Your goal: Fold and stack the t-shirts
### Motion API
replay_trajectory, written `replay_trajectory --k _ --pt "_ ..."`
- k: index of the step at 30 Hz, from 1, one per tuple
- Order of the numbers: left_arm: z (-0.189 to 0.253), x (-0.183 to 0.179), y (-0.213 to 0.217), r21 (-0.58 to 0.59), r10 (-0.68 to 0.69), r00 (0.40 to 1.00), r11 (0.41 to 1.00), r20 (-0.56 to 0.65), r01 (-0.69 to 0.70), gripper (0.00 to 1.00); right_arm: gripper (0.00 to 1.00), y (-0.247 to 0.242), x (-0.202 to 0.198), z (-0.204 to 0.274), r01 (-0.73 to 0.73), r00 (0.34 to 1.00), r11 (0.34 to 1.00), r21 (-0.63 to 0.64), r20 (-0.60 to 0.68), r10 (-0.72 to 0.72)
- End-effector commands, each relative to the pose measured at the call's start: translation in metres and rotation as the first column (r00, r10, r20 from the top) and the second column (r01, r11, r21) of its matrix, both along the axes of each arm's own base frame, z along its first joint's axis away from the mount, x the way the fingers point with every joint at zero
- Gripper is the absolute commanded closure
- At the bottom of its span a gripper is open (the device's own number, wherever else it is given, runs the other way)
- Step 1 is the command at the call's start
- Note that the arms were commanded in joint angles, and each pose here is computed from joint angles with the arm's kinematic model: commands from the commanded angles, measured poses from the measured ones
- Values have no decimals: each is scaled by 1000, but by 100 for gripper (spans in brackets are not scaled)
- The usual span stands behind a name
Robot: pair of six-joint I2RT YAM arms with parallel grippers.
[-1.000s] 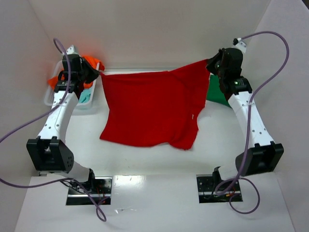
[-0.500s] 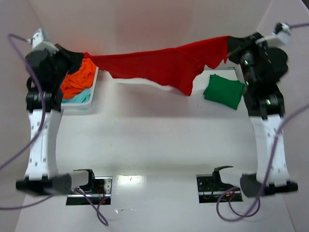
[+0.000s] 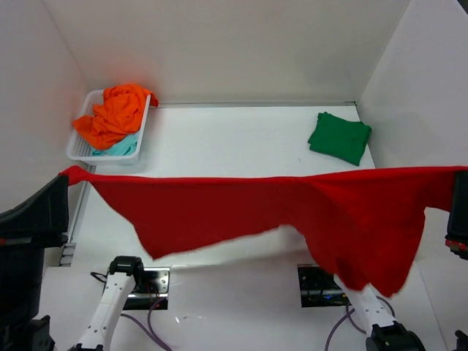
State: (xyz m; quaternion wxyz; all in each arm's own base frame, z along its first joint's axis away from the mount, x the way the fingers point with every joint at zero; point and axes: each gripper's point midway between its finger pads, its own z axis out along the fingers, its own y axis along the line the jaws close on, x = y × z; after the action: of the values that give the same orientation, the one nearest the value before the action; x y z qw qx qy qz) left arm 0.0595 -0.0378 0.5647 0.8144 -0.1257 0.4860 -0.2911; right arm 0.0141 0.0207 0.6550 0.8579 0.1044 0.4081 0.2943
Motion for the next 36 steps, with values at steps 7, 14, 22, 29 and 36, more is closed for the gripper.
replay_trajectory --k 7,14,22,29,36 --pt "-67 105 19 -66 83 965 993 -249 -102 100 100 0 147 -45 85 954 996 -31 -284 -91" --pt "-171 199 14 -45 88 882 991 -463 -123 100 100 13 275 -199 63 813 996 -56 -576 -84" --pt "-292 285 31 48 208 679 968 -704 -246 100 100 11 366 -339 130 643 991 -27 -759 -105" --pt "-376 345 49 145 269 487 950 -831 -277 100 100 5 413 -412 171 537 983 -66 -830 -150" --pt "-404 399 42 148 247 446 958 -860 -246 100 100 6 455 -441 170 484 983 -71 -863 -146"
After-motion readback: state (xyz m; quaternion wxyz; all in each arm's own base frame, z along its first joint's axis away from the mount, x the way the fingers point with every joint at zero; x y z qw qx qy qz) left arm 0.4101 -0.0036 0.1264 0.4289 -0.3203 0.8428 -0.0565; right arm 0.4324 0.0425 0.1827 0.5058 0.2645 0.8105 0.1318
